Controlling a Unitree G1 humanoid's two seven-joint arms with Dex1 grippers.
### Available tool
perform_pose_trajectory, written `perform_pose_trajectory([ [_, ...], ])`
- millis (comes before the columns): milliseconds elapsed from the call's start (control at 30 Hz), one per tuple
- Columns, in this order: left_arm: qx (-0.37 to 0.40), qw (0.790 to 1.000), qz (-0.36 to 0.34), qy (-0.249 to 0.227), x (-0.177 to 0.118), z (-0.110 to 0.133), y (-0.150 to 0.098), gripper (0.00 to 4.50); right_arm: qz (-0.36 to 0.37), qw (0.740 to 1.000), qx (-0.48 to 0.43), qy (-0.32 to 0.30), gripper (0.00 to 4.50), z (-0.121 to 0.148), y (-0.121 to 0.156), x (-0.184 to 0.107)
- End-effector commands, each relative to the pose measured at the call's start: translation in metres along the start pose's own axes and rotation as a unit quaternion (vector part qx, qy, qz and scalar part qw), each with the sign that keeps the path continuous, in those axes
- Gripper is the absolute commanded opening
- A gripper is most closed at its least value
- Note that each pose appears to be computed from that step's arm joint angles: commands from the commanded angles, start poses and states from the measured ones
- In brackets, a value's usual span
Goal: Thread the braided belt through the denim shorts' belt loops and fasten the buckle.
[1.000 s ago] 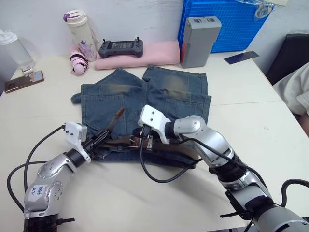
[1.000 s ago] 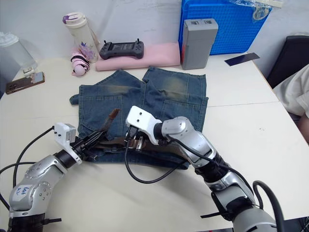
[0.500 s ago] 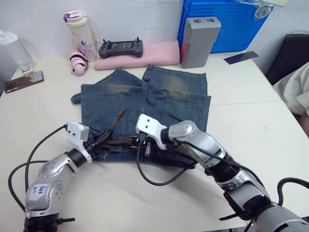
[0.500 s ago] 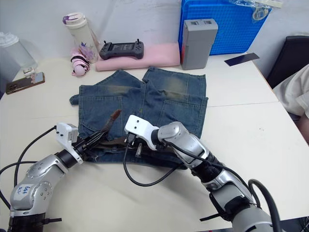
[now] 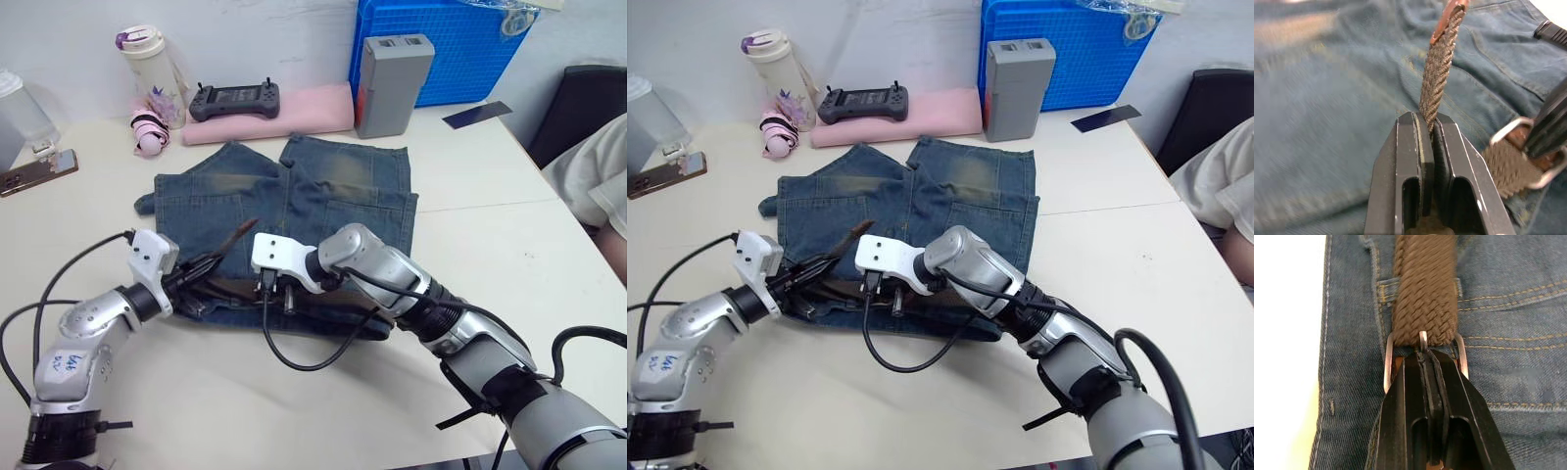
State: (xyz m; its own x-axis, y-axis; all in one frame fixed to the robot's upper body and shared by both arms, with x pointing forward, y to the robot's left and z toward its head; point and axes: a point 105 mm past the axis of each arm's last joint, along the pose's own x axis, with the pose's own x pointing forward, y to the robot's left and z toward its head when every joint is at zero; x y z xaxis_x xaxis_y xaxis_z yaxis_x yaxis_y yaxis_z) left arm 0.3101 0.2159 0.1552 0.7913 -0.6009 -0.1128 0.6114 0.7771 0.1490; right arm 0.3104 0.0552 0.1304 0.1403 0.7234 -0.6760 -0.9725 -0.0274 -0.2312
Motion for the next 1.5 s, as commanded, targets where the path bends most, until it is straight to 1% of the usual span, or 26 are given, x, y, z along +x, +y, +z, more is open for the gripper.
perform_pose_trajectory([
  [33, 0.072, 0.996, -0.030, -0.031, 0.007, 0.043, 0.008, 0.00, 0.070, 0.994, 0.016, 0.082, 0.03, -0.037, 0.029, 0.032],
  [100, 0.081, 0.994, -0.056, -0.042, 0.015, 0.054, 0.002, 0.00, 0.075, 0.993, 0.008, 0.086, 0.03, -0.036, 0.031, 0.036],
  [300, 0.091, 0.978, -0.166, -0.082, 0.036, 0.093, -0.034, 0.00, 0.090, 0.990, -0.021, 0.103, 0.03, -0.035, 0.038, 0.047],
  [367, 0.094, 0.973, -0.190, -0.089, 0.038, 0.102, -0.040, 0.00, 0.097, 0.989, -0.032, 0.111, 0.03, -0.037, 0.041, 0.050],
  [567, 0.114, 0.963, -0.226, -0.093, 0.041, 0.121, -0.047, 0.00, 0.114, 0.984, -0.056, 0.128, 0.03, -0.043, 0.048, 0.056],
  [633, 0.119, 0.952, -0.258, -0.109, 0.042, 0.138, -0.055, 0.00, 0.127, 0.980, -0.072, 0.135, 0.03, -0.043, 0.053, 0.061],
  [700, 0.120, 0.944, -0.283, -0.119, 0.041, 0.149, -0.062, 0.00, 0.134, 0.978, -0.081, 0.136, 0.03, -0.043, 0.056, 0.064],
  [800, 0.103, 0.932, -0.326, -0.122, 0.037, 0.156, -0.071, 0.00, 0.136, 0.978, -0.086, 0.132, 0.03, -0.040, 0.056, 0.066],
  [867, 0.085, 0.925, -0.350, -0.117, 0.030, 0.156, -0.073, 0.00, 0.137, 0.978, -0.086, 0.129, 0.03, -0.040, 0.057, 0.067],
  [933, 0.071, 0.923, -0.363, -0.110, 0.025, 0.154, -0.071, 0.00, 0.138, 0.978, -0.086, 0.128, 0.03, -0.040, 0.057, 0.067],
  [1133, 0.046, 0.933, -0.339, -0.113, 0.018, 0.153, -0.048, 0.00, 0.139, 0.979, -0.084, 0.124, 0.03, -0.039, 0.058, 0.068],
  [1333, 0.039, 0.934, -0.330, -0.133, 0.012, 0.162, -0.043, 0.00, 0.135, 0.979, -0.083, 0.125, 0.03, -0.042, 0.057, 0.068],
  [1500, 0.040, 0.944, -0.296, -0.136, 0.008, 0.160, -0.034, 0.00, 0.133, 0.979, -0.083, 0.128, 0.03, -0.045, 0.056, 0.068],
])
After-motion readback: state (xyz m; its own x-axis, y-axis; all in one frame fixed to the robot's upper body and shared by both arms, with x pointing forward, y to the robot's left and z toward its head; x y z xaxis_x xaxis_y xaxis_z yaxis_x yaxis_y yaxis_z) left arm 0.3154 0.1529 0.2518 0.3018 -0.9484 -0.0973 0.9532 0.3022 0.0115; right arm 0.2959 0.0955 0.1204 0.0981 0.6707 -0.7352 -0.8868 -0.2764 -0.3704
